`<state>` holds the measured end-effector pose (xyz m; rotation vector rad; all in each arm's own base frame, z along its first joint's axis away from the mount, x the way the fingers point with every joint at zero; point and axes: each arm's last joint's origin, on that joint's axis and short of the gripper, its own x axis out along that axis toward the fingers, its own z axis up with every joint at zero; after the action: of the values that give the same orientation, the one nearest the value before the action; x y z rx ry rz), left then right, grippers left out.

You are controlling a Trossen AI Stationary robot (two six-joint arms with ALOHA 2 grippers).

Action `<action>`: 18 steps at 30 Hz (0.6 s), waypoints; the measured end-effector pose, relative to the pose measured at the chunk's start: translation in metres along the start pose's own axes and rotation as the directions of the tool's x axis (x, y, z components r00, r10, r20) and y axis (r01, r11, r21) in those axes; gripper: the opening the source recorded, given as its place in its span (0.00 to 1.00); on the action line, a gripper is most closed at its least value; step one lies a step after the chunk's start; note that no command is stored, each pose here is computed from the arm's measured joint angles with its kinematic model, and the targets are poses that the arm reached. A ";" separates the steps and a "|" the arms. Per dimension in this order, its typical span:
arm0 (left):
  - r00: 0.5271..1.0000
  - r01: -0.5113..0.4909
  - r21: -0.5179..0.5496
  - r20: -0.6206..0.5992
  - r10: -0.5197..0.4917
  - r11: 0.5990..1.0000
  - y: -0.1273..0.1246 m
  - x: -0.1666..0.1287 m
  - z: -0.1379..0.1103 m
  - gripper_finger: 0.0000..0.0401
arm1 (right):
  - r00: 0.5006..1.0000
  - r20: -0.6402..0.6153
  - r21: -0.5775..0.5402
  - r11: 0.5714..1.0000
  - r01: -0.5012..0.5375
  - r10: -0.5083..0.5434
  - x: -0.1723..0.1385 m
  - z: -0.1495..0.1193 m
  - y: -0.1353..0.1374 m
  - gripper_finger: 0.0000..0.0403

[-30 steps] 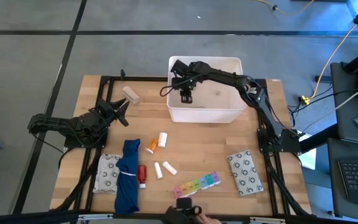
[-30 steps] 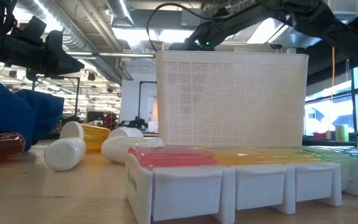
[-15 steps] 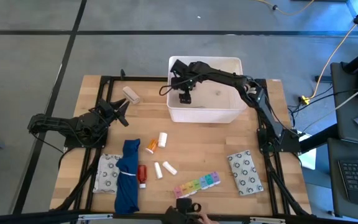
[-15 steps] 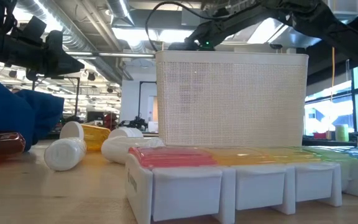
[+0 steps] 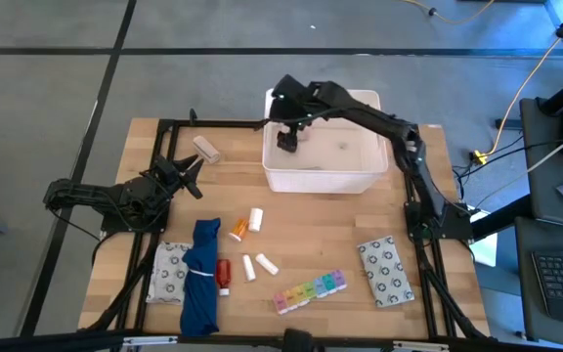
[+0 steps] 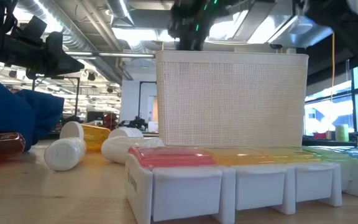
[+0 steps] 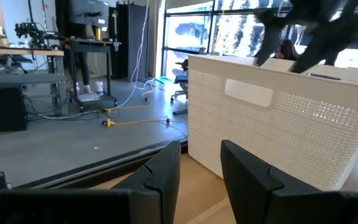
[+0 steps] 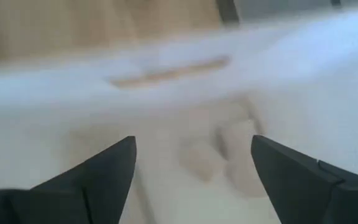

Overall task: Pick & place medical supplies in basket/bin
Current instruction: Put the white mailer bag into the white container

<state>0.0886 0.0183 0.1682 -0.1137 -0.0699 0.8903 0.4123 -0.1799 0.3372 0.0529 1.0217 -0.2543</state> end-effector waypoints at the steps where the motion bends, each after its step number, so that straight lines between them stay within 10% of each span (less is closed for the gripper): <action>1: 1.000 0.000 0.000 0.000 0.000 1.000 0.000 0.000 0.000 0.28 | 1.000 0.008 0.021 1.000 -0.019 0.019 -0.013 0.000 0.008 0.79; 18: 0.984 0.176 -0.078 -0.007 -0.177 0.981 -0.005 0.000 0.001 0.28 | 0.939 -0.211 0.336 0.923 -0.190 0.270 -0.128 -0.053 0.207 0.79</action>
<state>0.0922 0.0147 0.1698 -0.1830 -0.0998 0.7095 0.3526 0.0530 0.4026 0.5034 1.2111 -0.1922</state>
